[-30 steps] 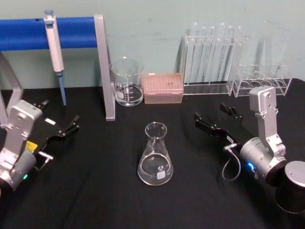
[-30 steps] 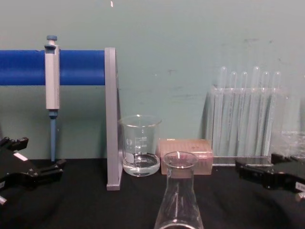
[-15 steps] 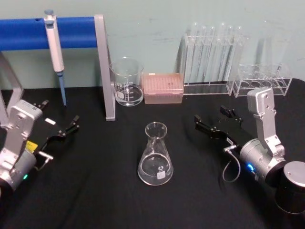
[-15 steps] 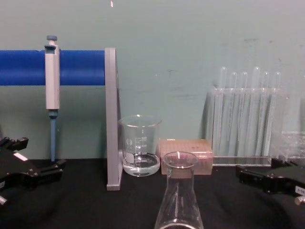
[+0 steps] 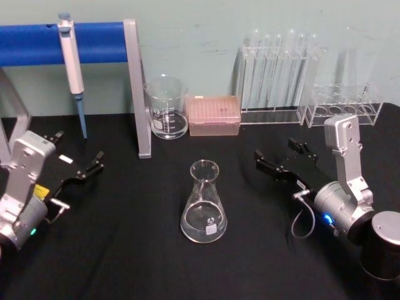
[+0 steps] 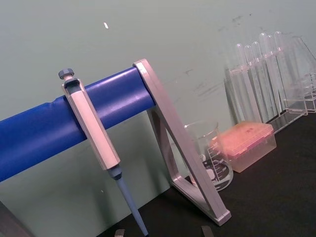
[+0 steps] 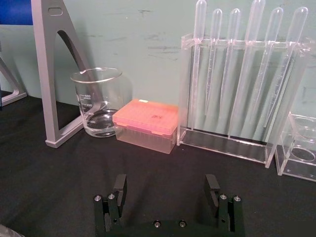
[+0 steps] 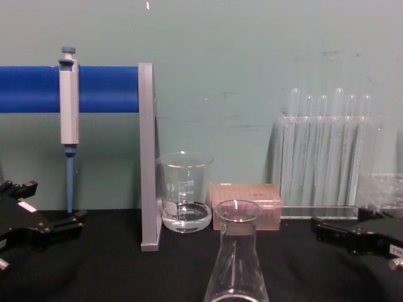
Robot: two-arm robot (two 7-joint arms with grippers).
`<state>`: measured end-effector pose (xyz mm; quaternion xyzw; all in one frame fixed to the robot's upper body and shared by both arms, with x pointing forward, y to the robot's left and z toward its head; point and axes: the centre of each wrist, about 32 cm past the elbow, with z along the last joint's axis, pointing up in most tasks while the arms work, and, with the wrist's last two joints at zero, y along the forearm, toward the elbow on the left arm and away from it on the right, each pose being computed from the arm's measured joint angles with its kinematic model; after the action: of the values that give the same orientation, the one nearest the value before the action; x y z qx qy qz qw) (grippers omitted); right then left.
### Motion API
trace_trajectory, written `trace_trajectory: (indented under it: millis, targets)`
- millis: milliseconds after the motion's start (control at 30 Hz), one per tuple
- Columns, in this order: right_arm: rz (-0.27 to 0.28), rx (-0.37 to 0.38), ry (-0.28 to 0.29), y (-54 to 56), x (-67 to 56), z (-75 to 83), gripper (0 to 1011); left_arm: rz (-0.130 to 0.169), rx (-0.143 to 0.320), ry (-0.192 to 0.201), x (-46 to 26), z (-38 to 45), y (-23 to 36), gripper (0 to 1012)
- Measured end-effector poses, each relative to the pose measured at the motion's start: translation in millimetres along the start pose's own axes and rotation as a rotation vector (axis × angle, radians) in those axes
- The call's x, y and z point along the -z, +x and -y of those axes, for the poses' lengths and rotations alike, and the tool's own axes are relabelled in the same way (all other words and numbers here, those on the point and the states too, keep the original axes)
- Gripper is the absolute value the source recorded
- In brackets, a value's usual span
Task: Grasp the erlenmeyer flask with one hand, shake it three times, then place it back.
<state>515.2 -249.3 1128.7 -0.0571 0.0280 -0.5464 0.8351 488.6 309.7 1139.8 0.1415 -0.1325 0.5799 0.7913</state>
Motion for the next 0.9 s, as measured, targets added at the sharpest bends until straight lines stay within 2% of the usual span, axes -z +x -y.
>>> trace_trajectory:
  millis: [900]
  targets:
    - [-0.002, 0.001, 0.001, 0.1, 0.3, 0.0, 1003, 0.000, 0.000, 0.000, 0.0, 0.0, 0.0, 1001]
